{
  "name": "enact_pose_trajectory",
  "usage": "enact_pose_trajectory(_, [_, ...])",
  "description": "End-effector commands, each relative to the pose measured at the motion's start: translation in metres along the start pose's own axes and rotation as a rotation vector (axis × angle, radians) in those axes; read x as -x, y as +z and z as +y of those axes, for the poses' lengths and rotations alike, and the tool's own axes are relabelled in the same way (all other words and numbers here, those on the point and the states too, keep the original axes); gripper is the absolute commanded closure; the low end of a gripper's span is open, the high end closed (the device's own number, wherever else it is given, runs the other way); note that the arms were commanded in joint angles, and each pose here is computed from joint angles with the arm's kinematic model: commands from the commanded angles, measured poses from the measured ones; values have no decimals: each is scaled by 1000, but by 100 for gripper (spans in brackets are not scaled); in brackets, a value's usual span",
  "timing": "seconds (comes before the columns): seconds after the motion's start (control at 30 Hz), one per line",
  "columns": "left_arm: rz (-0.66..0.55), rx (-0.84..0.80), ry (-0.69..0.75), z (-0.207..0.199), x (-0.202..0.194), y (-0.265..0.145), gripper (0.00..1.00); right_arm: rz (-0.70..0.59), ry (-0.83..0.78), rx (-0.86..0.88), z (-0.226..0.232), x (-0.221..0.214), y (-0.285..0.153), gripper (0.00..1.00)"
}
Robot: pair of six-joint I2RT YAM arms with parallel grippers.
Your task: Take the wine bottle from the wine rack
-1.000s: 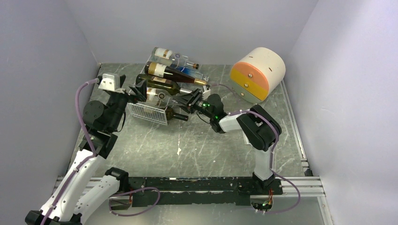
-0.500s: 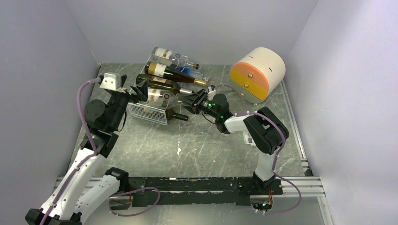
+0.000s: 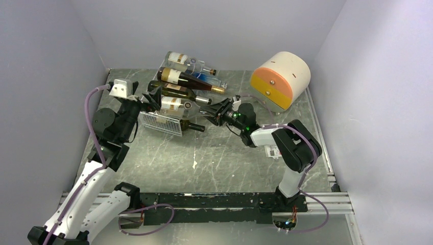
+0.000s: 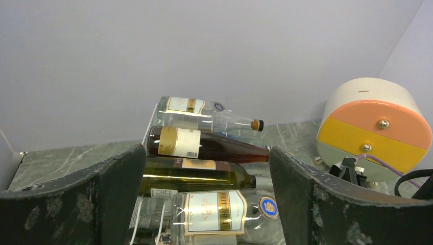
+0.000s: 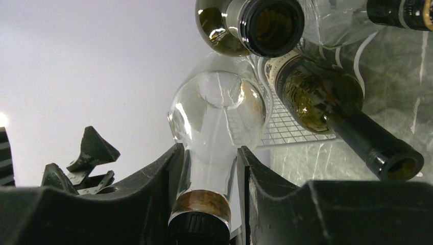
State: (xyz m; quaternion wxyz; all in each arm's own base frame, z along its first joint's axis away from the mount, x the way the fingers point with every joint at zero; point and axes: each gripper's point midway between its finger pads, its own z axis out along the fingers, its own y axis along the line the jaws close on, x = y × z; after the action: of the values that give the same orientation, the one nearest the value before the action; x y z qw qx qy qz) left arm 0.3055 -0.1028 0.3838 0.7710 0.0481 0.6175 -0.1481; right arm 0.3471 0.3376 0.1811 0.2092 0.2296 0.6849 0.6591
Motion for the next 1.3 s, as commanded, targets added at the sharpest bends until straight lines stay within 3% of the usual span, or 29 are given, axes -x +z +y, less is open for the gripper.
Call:
enact_pose_trajectory(0.0, [-29,-22,6,-5,6,1,6,5,-36,288,94,1,-24,100])
enact_pose_trajectory(0.77, [-14,-31,4,-8,1,3,6,-19,-17,335,110,14,-78,100])
enact_pose_trajectory(1.27, [-6,-39,5,-11,-1,4,6,-34,-18,210,93,13,-138,100])
